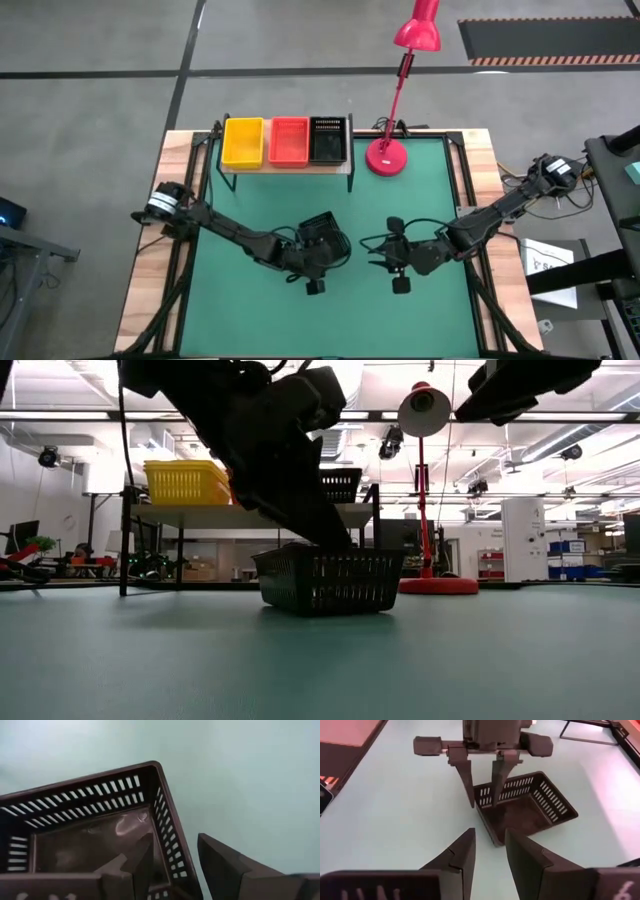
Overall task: Stack baskets on shelf by color
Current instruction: Stack the black bin on top of the stacked black bins on the shelf
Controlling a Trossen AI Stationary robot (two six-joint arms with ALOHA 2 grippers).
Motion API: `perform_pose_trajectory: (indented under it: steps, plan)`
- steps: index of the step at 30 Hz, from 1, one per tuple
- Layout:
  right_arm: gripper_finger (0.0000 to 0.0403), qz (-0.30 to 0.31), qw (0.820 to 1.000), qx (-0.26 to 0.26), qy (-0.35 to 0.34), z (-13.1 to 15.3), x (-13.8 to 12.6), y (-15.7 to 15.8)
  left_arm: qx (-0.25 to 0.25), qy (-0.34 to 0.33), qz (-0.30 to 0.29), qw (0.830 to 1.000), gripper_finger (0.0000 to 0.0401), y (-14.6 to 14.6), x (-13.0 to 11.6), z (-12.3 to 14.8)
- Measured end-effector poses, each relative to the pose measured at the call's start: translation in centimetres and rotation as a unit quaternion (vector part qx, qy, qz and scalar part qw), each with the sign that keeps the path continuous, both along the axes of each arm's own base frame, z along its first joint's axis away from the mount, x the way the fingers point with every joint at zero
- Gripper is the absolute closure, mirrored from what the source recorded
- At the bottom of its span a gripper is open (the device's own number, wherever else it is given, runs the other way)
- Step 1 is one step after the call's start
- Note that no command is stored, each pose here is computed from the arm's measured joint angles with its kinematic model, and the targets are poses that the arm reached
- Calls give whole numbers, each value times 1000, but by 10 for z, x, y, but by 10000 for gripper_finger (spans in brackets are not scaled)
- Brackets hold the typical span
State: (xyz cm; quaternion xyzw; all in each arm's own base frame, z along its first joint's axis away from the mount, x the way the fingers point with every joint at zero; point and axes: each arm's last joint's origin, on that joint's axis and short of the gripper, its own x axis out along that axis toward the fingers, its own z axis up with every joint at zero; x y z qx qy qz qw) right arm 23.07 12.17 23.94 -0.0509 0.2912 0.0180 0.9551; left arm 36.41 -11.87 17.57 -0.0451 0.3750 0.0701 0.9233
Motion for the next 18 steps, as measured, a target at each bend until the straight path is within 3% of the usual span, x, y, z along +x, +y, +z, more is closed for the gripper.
perform_pose_trajectory:
  steps: [6, 12, 18]
  plan:
    - [305, 0, 1000, 3, -5, 2, -1, 0, 3, 3, 5, 1000, 299, 2, 2, -4]
    - [312, 0, 1000, 3, -5, 2, -1, 0, -13, 31, -1, 999, 349, 0, 6, -26]
    - [308, 2, 1000, 1, -5, 2, -1, 0, -14, 28, 0, 1000, 396, 0, 6, -25]
